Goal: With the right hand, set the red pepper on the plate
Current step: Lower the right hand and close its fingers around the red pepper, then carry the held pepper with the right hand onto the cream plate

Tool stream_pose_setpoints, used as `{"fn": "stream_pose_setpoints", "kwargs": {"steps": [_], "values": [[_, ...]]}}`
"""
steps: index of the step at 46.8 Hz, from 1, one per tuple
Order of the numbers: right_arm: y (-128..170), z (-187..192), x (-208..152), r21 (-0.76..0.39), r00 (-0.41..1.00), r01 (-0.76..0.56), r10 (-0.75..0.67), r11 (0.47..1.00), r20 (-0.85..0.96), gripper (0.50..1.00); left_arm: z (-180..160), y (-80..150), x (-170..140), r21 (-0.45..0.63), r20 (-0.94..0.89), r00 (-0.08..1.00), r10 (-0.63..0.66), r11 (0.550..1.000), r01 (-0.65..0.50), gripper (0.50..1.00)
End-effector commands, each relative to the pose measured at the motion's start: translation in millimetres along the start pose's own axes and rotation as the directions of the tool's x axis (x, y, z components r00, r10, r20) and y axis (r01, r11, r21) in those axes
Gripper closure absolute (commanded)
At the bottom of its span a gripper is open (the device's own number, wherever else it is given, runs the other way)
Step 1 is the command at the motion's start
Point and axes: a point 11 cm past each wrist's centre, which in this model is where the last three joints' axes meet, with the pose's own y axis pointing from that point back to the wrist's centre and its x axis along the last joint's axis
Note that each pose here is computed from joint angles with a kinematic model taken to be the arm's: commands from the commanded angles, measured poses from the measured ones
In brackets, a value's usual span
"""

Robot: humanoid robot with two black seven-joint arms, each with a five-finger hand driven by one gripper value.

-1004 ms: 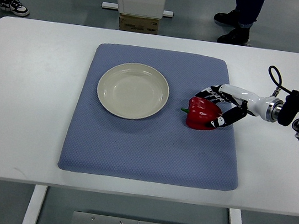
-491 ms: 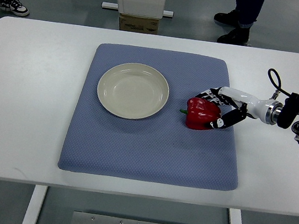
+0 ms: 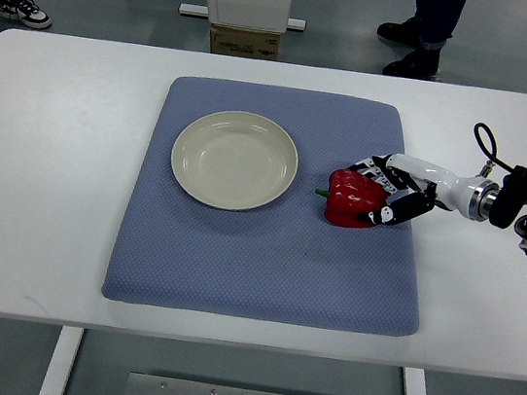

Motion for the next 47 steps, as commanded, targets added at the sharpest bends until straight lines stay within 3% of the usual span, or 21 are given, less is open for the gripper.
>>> {"fn": "stream_pose_setpoints", "kwargs": {"steps": [1,19,47], "values": [[-0.3,-2.2,2.7,0.008,1.000,-0.010,0.009,1.000,0.012,1.000,-0.1,0.0,-0.4,0.000,0.000,1.000,-0.001,1.000,0.001,0.500],[-26.6,-49.0,14.5,0.071,0.997,-0.055,0.051,0.996,0.064,1.000,-0.1,0.0,0.1,0.000,0.000,1.000,0.000,1.000,0.000,0.500],[-103.7,-147.0,-21.9,0.144,1.000,0.018,-0.021,0.989,0.021,1.000,-0.1,0.0,0.1,0.000,0.000,1.000,0.000,1.000,0.000,0.500]]}}
